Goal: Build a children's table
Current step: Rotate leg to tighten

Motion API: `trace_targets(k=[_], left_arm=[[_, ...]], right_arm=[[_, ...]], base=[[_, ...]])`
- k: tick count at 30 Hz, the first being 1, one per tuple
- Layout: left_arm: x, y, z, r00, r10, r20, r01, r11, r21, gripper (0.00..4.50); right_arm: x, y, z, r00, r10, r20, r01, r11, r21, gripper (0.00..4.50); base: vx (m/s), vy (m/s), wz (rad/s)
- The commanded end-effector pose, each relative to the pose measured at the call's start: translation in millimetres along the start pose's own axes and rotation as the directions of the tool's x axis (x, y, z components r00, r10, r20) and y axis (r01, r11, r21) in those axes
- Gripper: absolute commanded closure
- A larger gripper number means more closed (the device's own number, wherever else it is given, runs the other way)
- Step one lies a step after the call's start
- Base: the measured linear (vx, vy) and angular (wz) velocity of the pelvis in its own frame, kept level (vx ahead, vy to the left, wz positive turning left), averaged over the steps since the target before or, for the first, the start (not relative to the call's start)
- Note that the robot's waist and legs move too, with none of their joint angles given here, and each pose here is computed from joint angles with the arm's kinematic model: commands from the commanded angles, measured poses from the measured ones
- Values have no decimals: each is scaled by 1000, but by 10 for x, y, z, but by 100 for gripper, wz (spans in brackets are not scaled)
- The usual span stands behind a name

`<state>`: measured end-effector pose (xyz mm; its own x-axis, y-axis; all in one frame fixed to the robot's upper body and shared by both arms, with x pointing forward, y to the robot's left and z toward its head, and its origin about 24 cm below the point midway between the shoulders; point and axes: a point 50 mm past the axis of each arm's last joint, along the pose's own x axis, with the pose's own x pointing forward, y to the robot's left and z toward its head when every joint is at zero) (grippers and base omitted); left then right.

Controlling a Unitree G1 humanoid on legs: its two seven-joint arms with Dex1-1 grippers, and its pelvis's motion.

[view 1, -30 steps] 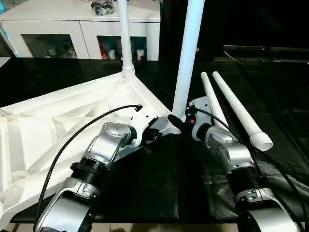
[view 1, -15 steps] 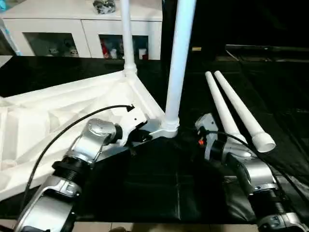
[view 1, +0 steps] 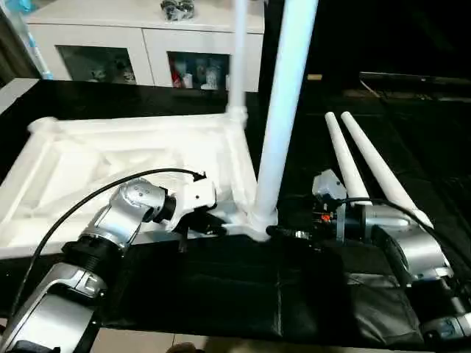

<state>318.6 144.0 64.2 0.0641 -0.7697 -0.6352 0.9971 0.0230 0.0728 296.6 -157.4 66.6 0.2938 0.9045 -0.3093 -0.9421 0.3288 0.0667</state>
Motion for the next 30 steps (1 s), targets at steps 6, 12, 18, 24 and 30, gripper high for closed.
trace_targets(k=[6,12,18,24,30], left_arm=[[42,-46,90,995,-102,-18,103,990,92,450],[54,-73,71,991,-127,-35,130,985,114,450],[70,-80,70,990,-133,-40,137,983,122,450],[72,-83,60,990,-137,-47,142,982,127,450],[68,-85,48,989,-138,-51,143,981,127,450]], right_arm=[[77,63,-31,994,99,-45,-101,995,-29,9],[153,56,-69,990,119,-75,-122,992,-38,70],[219,29,-47,991,112,-70,-115,993,-41,117],[250,29,-48,991,122,-62,-125,991,-43,169],[275,26,-52,990,126,-56,-128,991,-44,178]], base=[[0,0,0],[0,0,0],[0,0,0],[0,0,0],[0,0,0]])
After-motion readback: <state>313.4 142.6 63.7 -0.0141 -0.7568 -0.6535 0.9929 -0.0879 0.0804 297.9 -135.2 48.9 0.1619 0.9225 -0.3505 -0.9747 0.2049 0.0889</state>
